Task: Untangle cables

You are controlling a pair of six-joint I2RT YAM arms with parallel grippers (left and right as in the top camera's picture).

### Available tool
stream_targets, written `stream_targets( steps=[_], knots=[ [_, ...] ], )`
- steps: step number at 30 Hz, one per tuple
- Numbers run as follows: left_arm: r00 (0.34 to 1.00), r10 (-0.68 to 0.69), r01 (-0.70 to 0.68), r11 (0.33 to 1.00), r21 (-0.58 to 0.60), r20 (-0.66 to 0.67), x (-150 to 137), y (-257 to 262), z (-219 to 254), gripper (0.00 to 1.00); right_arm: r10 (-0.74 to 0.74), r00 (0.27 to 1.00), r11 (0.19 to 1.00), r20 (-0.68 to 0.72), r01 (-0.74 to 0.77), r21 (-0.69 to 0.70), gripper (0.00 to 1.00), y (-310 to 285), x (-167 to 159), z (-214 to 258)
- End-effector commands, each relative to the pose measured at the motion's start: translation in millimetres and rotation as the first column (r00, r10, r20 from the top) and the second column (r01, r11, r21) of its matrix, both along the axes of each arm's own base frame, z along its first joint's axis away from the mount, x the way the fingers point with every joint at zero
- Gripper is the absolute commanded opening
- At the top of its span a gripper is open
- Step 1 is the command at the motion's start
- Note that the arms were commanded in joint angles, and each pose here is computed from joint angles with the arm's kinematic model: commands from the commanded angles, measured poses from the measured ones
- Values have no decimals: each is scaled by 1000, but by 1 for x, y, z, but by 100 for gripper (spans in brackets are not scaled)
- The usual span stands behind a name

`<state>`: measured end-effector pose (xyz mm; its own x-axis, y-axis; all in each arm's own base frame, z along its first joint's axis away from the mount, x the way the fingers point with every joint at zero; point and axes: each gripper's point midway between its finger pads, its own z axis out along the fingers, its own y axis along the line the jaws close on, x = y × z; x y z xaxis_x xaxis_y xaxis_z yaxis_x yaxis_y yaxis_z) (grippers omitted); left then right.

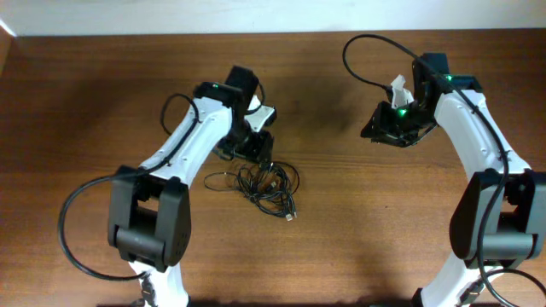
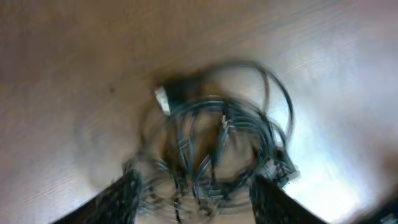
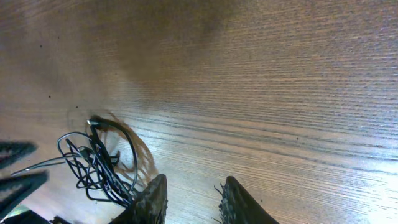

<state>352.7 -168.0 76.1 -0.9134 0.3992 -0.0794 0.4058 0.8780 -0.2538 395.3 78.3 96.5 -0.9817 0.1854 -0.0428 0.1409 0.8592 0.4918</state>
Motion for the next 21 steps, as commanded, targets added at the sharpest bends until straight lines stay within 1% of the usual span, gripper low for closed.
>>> stream_targets(
  steps=[1,3,4,7,10,11,12,13,14,17,19,20,21],
  knots=[
    [999,-18,17,1000,13,45,2,4,-18,59,16,1000,1000,-4,-16,0,31,2,-3,-2],
    [998,-16,14,999,36,65,5,8,-26,56,18,1000,1000,-3,-18,-4,31,2,-2,-3],
    [996,-14,7,997,82,83,8,16,-30,55,17,1000,1000,-2,-17,-7,31,1,-2,-3],
    [994,-13,-3,988,157,104,11,29,-35,54,17,1000,1000,-3,-17,-7,31,1,-2,-3],
    [994,-13,-4,988,156,107,15,28,-41,52,22,1000,1000,-2,-22,-8,31,3,-3,-3],
    [995,-13,-3,988,157,103,15,28,-44,49,23,1000,1000,-3,-24,-11,31,3,-3,-3],
    [996,-13,-2,987,159,93,14,28,-48,45,27,1000,999,-3,-27,-20,31,4,-3,-4],
    [998,-14,5,992,129,66,10,22,-53,31,28,1000,999,-3,-28,-22,31,4,-3,-4],
    [999,-14,10,995,99,45,7,17,-55,31,28,1000,999,-3,-28,-22,31,4,-3,-4],
    [999,-15,12,996,89,37,6,15,-56,31,28,1000,999,-2,-28,-22,31,4,-3,-4],
    [999,-16,13,996,91,32,5,15,-59,36,28,1000,999,1,-28,-22,31,4,-2,-4],
    [1000,-16,13,996,92,26,5,15,-61,36,27,1000,999,2,-27,-22,31,4,-2,-4],
    [1000,-16,14,995,94,21,5,15,-64,33,27,1000,999,2,-27,-22,31,4,-2,-4]
  ],
)
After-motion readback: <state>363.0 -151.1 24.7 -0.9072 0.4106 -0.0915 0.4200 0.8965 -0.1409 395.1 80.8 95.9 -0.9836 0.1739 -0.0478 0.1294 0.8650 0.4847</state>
